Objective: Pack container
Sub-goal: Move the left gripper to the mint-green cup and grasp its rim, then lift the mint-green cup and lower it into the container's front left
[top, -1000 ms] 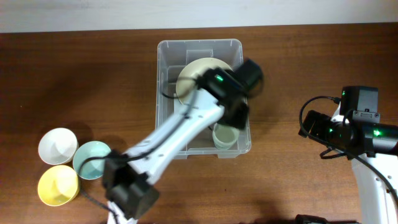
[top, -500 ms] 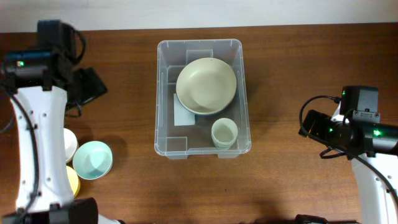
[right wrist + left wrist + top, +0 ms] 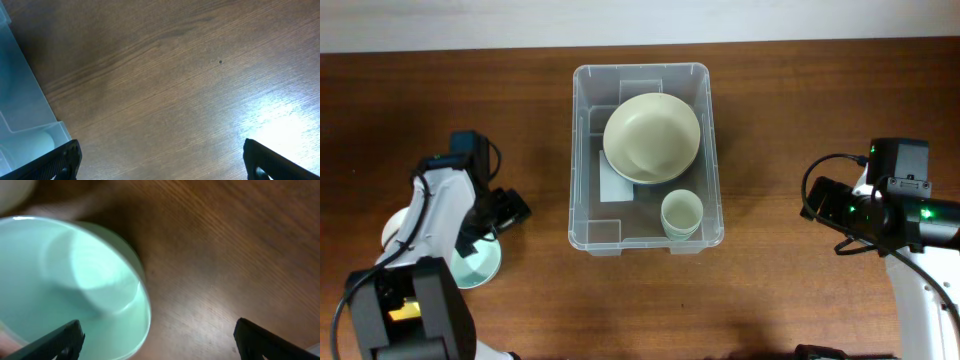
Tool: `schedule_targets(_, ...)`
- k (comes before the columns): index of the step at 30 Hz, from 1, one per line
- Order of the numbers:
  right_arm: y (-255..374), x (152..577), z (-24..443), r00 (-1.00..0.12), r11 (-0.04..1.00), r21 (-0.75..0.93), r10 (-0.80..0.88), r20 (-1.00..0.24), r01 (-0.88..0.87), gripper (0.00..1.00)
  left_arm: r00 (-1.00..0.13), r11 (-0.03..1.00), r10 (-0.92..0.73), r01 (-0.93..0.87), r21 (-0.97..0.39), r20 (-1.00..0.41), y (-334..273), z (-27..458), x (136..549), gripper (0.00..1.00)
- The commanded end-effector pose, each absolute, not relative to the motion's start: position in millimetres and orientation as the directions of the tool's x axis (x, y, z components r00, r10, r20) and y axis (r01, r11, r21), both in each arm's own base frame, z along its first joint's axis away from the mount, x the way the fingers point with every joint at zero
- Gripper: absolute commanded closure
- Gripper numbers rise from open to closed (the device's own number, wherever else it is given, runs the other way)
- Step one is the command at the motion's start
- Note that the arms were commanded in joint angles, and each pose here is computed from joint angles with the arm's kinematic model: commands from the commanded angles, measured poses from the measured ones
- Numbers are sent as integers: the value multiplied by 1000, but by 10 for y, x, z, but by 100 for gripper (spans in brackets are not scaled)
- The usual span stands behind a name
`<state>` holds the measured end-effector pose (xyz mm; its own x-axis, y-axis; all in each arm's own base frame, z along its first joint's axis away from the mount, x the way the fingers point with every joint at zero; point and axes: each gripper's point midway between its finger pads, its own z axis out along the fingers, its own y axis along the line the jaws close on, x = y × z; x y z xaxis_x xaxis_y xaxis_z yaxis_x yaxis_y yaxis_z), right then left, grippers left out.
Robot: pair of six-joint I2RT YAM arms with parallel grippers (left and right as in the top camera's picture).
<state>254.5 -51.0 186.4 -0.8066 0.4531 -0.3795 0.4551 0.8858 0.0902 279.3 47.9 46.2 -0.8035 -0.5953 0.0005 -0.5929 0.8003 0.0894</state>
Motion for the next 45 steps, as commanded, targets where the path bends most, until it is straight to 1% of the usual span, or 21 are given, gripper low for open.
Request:
schedule_targets(1, -523, 2530, 1848, -809, 886, 88, 454, -374, 456, 1, -805, 801, -593, -589, 107, 5, 506, 302, 2677, 3)
schedule_targets(3, -521, 2519, 1843, -813, 888, 84, 450, -370, 453, 1, -805, 801, -593, -589, 110, 5, 506, 225, 2638, 4)
schedule_targets(6, -521, 2516, 1842, -814, 889, 83, 447, -370, 451, 1, -805, 801, -593, -589, 111, 8, 501, 168, 2603, 10)
schedule_targets(7, -520, 2516, 1842, -814, 889, 83, 447, -369, 451, 1, -805, 801, -593, -589, 111, 8, 501, 159, 2600, 21)
schedule_targets(8, -521, 2516, 1842, -814, 889, 83, 447, -370, 451, 1, -805, 801, -593, -588, 111, 7, 501, 154, 2598, 28)
schedule_targets(10, -521, 2516, 1842, -814, 889, 83, 447, -370, 451, 1, -806, 801, -592, -588, 111, 8, 500, 151, 2594, 37)
schedule_targets(12, -521, 2516, 1842, -814, 889, 83, 447, -370, 451, 1, -806, 802, -592, -588, 111, 8, 498, 151, 2594, 55)
schedule_targets(14, -522, 2516, 1842, -814, 889, 82, 447, -370, 451, 1, -806, 801, -592, -588, 111, 8, 498, 151, 2594, 75)
schedule_targets(15, -527, 2515, 1842, -814, 889, 80, 447, -370, 452, 1, -806, 801, -592, -588, 111, 9, 498, 151, 2593, 81)
schedule_targets(17, -528, 2515, 1842, -814, 888, 79, 447, -371, 452, 1, -806, 801, -592, -588, 110, 10, 496, 151, 2592, 84)
schedule_targets(18, -528, 2515, 1842, -814, 888, 79, 447, -371, 452, 1, -806, 802, -592, -588, 108, 10, 492, 151, 2594, 88)
schedule_targets(19, -528, 2515, 1842, -814, 888, 79, 447, -371, 452, 1, -806, 802, -592, -588, 108, 9, 493, 153, 2597, 95)
schedule_targets(20, -528, 2516, 1842, -814, 889, 79, 447, -371, 452, 1, -806, 802, -591, -587, 108, 9, 489, 154, 2599, 99)
schedule_targets(24, -528, 2515, 1842, -814, 888, 79, 447, -371, 452, 1, -825, 821, -564, -564, 90, -22, 437, 248, 2738, 99)
schedule_targets(28, -529, 2515, 1842, -814, 888, 79, 447, -371, 452, 1, -863, 865, -493, -500, 44, -108, 272, 619, 3026, 99)
schedule_targets(30, -533, 2514, 1842, -814, 888, 77, 447, -371, 453, 1, -879, 895, -437, -446, 2, -192, 94, 1051, 3244, 99)
schedule_targets(34, -533, 2515, 1843, -814, 888, 77, 447, -372, 453, 1, -884, 936, -349, -347, -63, -312, -265, 1764, 3442, 99)
schedule_targets(37, -533, 2516, 1843, -813, 888, 77, 447, -372, 453, 1, -877, 969, -248, -222, -112, -411, -682, 2291, 3506, 99)
schedule_targets(39, -533, 2515, 1843, -814, 888, 77, 447, -372, 453, 1, -870, 982, -179, -129, -138, -459, -1008, 2519, 3500, 99)
schedule_targets(41, -533, 2515, 1843, -814, 888, 77, 447, -372, 453, 1, -864, 987, -103, -25, -161, -492, -1407, 2621, 3444, 99)
schedule_targets(45, -532, 2514, 1842, -814, 888, 77, 447, -371, 453, 1, -888, 986, -46, 34, -165, -457, -1845, 2472, 3310, 99)
